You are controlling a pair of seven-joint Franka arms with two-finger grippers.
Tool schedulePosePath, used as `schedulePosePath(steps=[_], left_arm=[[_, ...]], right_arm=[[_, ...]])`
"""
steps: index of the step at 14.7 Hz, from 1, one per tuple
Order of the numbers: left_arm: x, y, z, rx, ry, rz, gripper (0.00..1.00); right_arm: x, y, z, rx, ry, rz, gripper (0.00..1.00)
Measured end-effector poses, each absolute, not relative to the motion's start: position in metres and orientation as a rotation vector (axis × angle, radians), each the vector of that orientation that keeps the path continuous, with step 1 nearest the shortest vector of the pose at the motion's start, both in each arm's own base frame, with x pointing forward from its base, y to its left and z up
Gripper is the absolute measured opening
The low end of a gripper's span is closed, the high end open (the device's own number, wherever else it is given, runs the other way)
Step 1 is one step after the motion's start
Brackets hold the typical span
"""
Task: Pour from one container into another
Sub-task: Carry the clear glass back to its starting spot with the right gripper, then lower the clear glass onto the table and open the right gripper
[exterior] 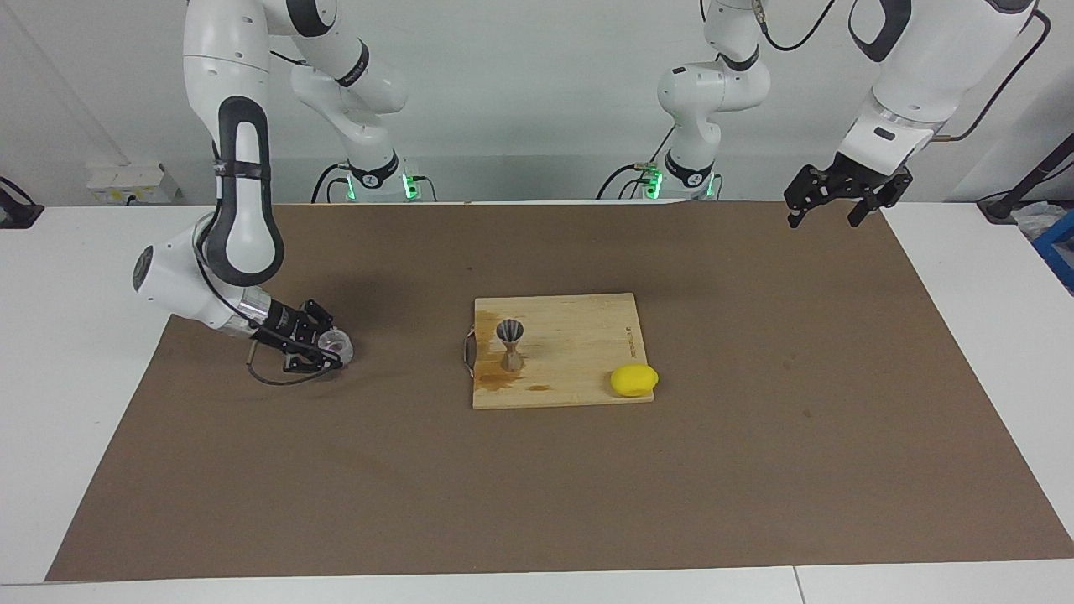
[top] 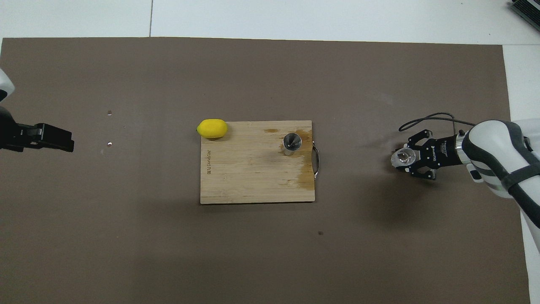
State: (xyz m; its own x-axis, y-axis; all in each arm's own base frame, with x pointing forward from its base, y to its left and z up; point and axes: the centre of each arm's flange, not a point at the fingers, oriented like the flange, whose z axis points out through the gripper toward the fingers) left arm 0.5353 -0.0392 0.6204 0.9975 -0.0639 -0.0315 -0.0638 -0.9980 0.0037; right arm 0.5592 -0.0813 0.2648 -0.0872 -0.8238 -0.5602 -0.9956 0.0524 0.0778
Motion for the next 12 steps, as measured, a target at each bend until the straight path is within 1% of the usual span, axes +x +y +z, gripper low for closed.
schedulePosePath(steps=[1, 2, 3, 5, 6, 12], left_arm=[[0.535, -0.039, 0.62, 3.137, -0.1, -0.05, 1.0], [0.535, -0.039, 0.62, 3.137, -0.1, -0.05, 1.0], [0.535, -0.039, 0.62, 3.137, -0.1, -0.05, 1.0], [0.535, -0.039, 0.62, 3.137, -0.1, -0.05, 1.0], [0.535, -0.039, 0.62, 3.137, -0.1, -0.05, 1.0], [0.535, -0.039, 0.62, 3.137, -0.1, -0.05, 1.0]], right_arm=[[0.559, -0.081, 0.266, -1.827, 1.971, 0.642, 0.55], [0.56, -0.081, 0.267, -1.829, 1.968, 0.638, 0.6], [0.56, -0.081, 0.269, -1.839, 1.954, 0.629, 0.7], [0.561, -0.081, 0.281, -1.875, 1.901, 0.591, 0.92], [0.562, -0.081, 0.29, -1.889, 1.876, 0.567, 0.99], [0.562, -0.07, 0.354, -2.091, 1.745, 0.402, 0.99]])
